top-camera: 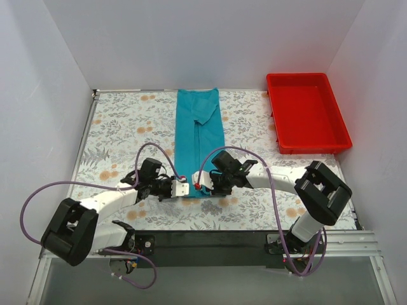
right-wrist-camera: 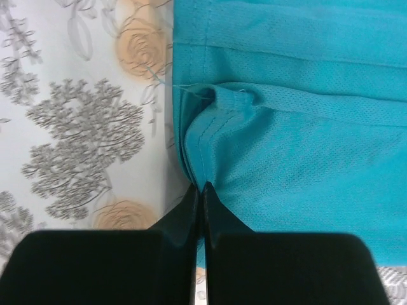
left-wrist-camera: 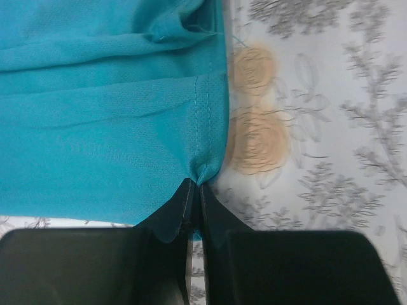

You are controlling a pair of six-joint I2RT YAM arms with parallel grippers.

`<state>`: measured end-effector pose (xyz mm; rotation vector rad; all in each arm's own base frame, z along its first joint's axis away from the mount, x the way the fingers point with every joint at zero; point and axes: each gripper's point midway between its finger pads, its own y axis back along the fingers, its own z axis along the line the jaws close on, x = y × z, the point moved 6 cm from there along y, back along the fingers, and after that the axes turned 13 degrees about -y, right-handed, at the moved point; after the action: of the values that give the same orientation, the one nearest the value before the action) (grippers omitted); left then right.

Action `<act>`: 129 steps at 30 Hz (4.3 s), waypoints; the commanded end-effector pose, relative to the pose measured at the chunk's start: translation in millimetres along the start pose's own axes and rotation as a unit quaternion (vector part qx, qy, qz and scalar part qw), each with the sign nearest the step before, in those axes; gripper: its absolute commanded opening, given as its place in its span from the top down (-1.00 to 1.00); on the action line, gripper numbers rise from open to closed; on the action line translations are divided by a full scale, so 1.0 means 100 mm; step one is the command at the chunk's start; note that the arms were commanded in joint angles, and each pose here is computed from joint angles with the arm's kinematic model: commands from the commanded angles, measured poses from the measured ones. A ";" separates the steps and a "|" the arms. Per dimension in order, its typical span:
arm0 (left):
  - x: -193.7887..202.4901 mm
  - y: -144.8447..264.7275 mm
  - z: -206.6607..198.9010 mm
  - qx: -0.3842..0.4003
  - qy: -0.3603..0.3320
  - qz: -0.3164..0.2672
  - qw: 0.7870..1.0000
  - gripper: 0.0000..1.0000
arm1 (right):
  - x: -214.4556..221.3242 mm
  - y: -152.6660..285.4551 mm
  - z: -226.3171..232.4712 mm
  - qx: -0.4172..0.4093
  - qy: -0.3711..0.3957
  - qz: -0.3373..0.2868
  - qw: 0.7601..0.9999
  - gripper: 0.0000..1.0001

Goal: Fold and stack the t-shirts
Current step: Fold the tshirt

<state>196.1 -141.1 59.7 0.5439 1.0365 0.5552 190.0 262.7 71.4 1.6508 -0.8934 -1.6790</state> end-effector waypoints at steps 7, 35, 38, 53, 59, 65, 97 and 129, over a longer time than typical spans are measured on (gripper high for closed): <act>-0.54 0.30 -0.43 0.073 0.042 -0.051 0.995 1.00 | -0.01 0.38 0.72 -0.096 -0.037 -0.001 0.995 0.97; 0.00 0.32 1.81 -0.104 0.004 -0.022 0.994 1.00 | -0.51 0.63 -1.49 0.063 0.077 -0.041 0.994 0.97; 0.14 0.25 1.90 -0.100 0.009 -0.018 0.995 1.00 | -0.56 0.61 -1.69 0.073 0.087 -0.046 0.992 0.97; 0.63 0.10 2.39 -0.130 0.025 0.005 0.991 1.00 | -0.53 0.25 -2.31 0.084 0.087 -0.043 0.992 0.97; 0.71 0.07 2.46 -0.137 0.015 0.011 0.990 1.00 | -0.53 0.22 -2.38 0.093 0.095 -0.042 0.990 0.97; 0.81 0.03 2.55 -0.155 0.037 0.026 0.987 0.75 | -0.54 0.21 -2.51 0.122 0.091 -0.042 0.987 0.73; 0.66 -0.14 1.42 -0.066 0.612 0.013 0.788 0.17 | -0.17 -0.22 -1.72 -0.054 -0.370 -0.041 0.926 0.66; -0.74 0.49 0.60 0.036 0.427 -0.154 0.890 0.21 | -0.27 0.76 -0.49 -0.111 -0.259 -0.084 0.956 0.55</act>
<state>229.8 -148.7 175.7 0.1121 1.8277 0.6125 252.0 226.5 164.5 1.3434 -0.8812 -2.2267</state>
